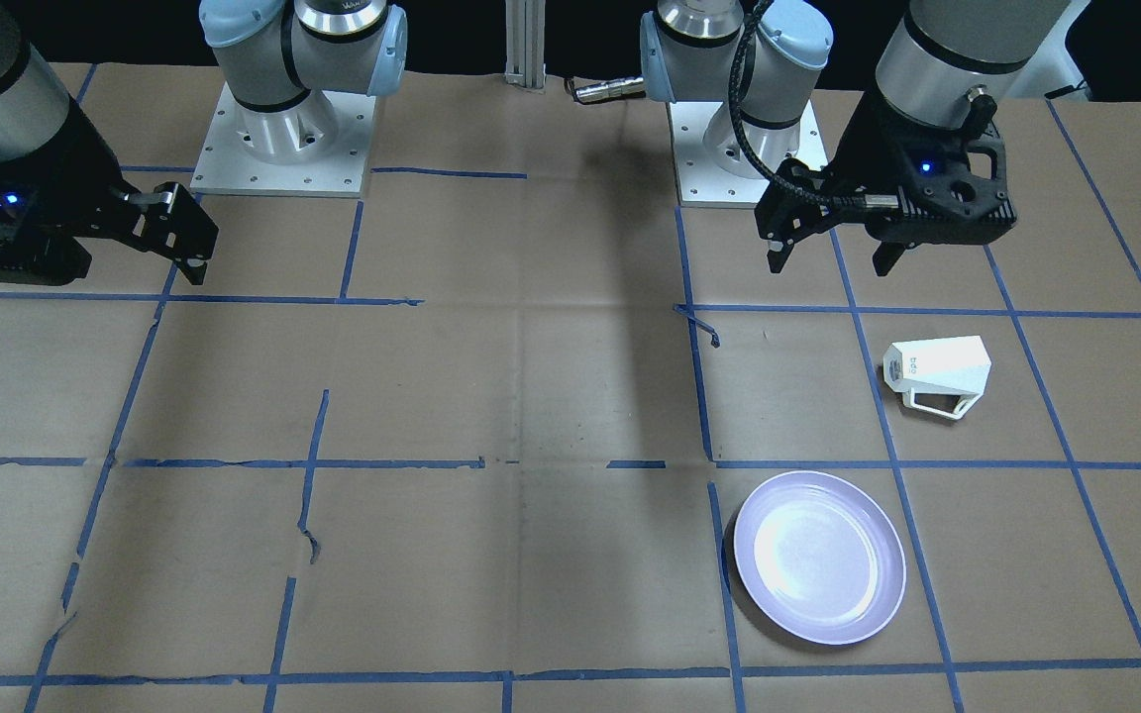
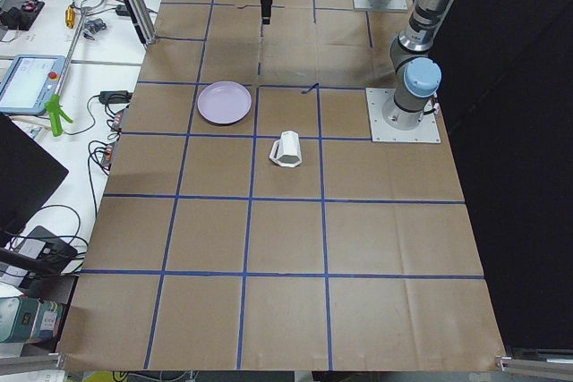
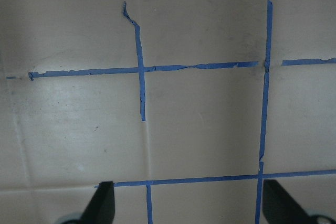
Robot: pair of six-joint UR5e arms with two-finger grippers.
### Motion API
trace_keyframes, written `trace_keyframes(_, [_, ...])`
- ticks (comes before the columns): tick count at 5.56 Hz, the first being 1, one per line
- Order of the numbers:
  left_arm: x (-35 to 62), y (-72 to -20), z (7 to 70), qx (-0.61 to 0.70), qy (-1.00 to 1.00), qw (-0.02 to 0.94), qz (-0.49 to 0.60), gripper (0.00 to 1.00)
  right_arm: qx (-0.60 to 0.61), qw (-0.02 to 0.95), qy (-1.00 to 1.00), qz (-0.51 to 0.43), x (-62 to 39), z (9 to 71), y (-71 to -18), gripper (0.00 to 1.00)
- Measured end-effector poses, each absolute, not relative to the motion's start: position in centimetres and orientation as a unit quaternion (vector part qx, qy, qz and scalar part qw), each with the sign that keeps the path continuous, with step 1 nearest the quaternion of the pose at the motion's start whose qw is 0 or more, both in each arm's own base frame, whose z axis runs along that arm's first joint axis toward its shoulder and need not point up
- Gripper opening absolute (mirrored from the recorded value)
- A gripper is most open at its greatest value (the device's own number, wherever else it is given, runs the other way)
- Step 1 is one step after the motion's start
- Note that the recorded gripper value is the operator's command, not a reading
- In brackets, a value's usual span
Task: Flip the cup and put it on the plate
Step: 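Move the left gripper down and back toward the white faceted mug lying on its side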
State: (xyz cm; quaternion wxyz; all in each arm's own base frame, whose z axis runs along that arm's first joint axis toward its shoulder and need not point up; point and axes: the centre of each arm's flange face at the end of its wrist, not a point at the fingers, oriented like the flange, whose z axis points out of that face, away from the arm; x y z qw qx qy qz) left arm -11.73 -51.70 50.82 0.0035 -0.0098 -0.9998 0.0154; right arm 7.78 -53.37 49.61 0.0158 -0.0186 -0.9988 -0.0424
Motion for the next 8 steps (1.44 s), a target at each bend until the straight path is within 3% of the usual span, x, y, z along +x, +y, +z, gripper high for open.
trace_keyframes(4, [-10.1,-50.2,51.4,-0.007,-1.000,-0.002,0.006,0.98,-0.019,0.016,-0.999,-0.042,7.8,49.6,-53.4,1.00])
trace_keyframes(8, [5.9,-48.8,51.4,-0.101,-0.994,-0.028,-0.018,0.99,-0.019,0.016,-0.999,-0.042,7.8,49.6,-53.4,1.00])
